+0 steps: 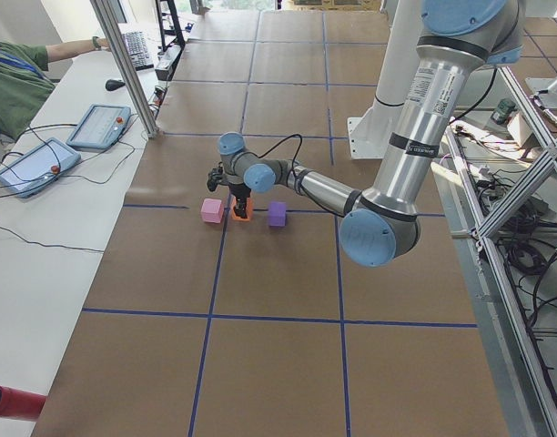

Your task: Arrange blocks in a line

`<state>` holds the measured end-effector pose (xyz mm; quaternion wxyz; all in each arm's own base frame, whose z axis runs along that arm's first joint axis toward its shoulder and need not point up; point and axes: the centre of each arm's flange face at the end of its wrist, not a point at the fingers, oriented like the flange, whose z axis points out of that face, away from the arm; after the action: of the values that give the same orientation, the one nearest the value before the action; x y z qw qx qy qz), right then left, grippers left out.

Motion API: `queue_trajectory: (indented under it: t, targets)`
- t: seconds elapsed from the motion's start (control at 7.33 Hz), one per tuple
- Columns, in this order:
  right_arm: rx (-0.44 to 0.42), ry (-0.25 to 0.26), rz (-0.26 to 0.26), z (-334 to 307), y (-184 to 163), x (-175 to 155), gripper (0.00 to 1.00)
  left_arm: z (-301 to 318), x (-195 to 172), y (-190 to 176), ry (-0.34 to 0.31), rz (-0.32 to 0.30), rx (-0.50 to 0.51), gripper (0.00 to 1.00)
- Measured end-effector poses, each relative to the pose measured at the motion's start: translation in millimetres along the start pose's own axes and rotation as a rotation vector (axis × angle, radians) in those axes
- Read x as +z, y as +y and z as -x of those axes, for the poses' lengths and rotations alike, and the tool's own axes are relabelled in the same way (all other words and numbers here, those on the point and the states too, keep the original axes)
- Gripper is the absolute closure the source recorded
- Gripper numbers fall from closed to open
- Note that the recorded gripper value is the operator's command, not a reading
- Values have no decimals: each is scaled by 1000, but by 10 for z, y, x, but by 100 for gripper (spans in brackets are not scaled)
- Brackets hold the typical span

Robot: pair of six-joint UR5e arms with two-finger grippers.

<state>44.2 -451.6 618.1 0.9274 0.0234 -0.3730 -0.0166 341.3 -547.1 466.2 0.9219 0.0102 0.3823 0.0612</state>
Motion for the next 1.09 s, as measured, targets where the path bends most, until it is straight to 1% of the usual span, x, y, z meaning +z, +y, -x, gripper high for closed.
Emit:
queue_trajectory:
  t: [0.27, 0.41, 0.55, 0.68, 0.82, 0.95, 1.09]
  targets:
    - [0, 0, 0, 1, 0, -1, 0, 55, -27, -12, -3, -3, -12, 0]
    - [0, 0, 0, 0, 0, 0, 0, 118, -133, -58, 0, -16, -23, 0]
    - [0, 0, 0, -2, 0, 1, 0, 204, -353, -119, 17, -32, -40, 0]
    - [1, 0, 0, -2, 1, 2, 0, 285, -647, -158, 40, -46, -62, 0]
    - [1, 0, 1, -3, 1, 3, 0, 454, -909, -144, 46, -65, -68, 0]
    - [0, 0, 0, -2, 1, 2, 0, 834, -1105, -75, 31, -87, -32, 0]
    - [0, 0, 0, -1, 0, 1, 0, 1352, -1227, 13, -2, -95, 43, 0]
